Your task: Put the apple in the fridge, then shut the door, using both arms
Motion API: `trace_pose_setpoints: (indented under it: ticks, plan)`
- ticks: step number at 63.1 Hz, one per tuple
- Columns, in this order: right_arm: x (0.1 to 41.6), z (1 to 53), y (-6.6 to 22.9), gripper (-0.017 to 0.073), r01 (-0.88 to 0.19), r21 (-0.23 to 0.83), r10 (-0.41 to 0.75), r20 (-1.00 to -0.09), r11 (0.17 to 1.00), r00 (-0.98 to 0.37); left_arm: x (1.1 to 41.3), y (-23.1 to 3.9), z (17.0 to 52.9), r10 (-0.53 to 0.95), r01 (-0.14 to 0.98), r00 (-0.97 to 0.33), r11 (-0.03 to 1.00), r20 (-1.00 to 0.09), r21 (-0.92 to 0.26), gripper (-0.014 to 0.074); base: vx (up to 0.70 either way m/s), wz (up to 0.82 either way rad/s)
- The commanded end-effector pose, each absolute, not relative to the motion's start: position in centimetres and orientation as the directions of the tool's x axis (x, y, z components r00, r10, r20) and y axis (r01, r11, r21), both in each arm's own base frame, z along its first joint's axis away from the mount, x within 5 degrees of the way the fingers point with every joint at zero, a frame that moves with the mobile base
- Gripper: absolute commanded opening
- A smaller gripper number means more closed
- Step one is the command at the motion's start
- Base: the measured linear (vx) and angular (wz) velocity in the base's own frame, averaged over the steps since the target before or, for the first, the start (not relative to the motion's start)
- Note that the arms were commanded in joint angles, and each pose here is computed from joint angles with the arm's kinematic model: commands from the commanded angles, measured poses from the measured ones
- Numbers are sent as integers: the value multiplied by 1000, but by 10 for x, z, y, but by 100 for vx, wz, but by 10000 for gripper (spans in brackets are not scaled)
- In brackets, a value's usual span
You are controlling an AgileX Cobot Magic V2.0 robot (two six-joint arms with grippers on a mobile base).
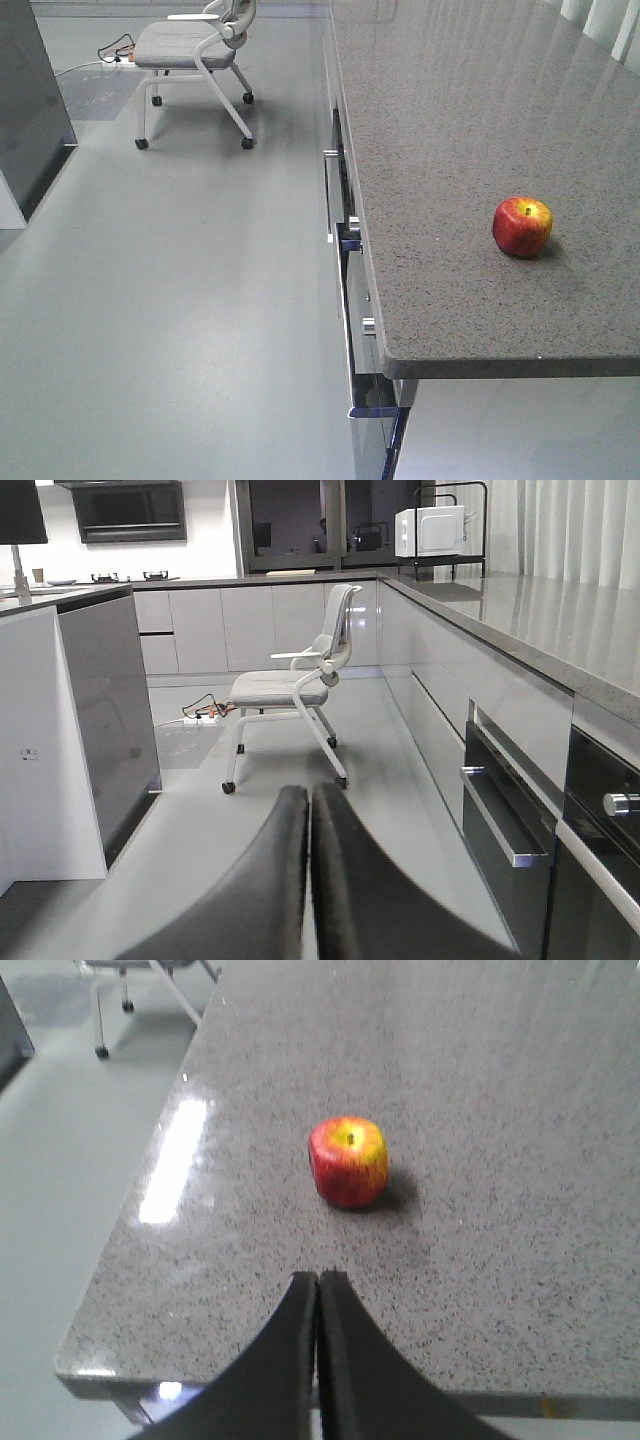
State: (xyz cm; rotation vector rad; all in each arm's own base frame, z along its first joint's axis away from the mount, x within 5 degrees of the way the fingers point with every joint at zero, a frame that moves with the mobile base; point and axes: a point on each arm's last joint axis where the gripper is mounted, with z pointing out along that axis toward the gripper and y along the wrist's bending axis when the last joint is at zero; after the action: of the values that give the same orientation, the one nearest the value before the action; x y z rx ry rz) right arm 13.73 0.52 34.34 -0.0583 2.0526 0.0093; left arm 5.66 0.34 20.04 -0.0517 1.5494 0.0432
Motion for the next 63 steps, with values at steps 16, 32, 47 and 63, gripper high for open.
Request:
trace_pose_setpoints:
  ticks: [16,32,47,63]
  plan:
    - [185,356,6,11,-93,-89,-128,-782,992,-610,56,3,201,-8,-58,91,998,-996,-13,-6,0,0]
    - [224,347,8,220,-104,-79,-130,-686,991,-716,56,3,201,-8,-58,91,998,-996,-13,-6,0,0]
    - [255,344,9,600,-103,-75,-127,-664,992,-737,56,3,201,-8,-58,91,998,-996,-13,-6,0,0]
    - [293,344,8,723,-100,-101,-142,-651,990,-746,56,3,201,-8,-58,91,998,-996,-13,-6,0,0]
